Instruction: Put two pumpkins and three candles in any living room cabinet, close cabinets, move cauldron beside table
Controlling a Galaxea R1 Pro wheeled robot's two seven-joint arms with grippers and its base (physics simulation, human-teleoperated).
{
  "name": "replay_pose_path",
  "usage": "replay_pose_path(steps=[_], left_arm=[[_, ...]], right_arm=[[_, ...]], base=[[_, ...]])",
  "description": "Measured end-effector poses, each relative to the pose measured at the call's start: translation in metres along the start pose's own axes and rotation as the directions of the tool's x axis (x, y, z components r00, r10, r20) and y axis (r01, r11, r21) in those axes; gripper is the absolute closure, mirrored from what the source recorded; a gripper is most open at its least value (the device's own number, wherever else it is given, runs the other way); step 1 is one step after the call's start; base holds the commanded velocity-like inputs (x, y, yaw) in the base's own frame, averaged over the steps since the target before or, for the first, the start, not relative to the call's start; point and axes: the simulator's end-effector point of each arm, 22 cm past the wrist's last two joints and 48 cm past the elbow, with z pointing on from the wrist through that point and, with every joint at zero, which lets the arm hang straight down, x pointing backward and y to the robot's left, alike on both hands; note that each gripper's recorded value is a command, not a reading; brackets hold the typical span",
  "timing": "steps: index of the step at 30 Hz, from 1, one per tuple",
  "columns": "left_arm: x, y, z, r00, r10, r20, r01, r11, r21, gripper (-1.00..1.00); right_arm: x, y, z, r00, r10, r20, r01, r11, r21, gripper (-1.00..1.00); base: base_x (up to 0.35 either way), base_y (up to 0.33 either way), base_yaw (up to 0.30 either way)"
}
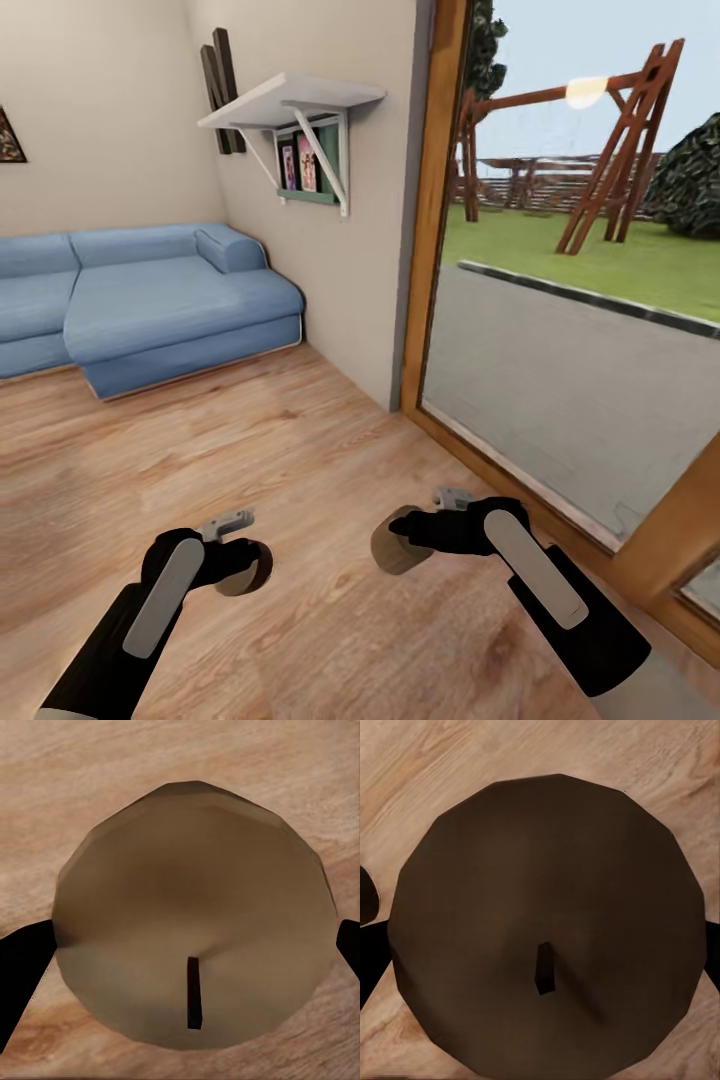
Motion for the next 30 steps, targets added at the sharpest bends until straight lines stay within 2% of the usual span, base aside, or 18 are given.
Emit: replay_pose_path(steps=[30], left_arm=[[0.0001,0.0,0.0,1.0,0.001,0.0,-0.001,1.0,0.0,1.0]], right_arm=[[0.0004,0.0003,0.0005,1.0,0.0,0.0,0.0,1.0,0.001,1.0]], base=[[0.0,0.0,0.287]])
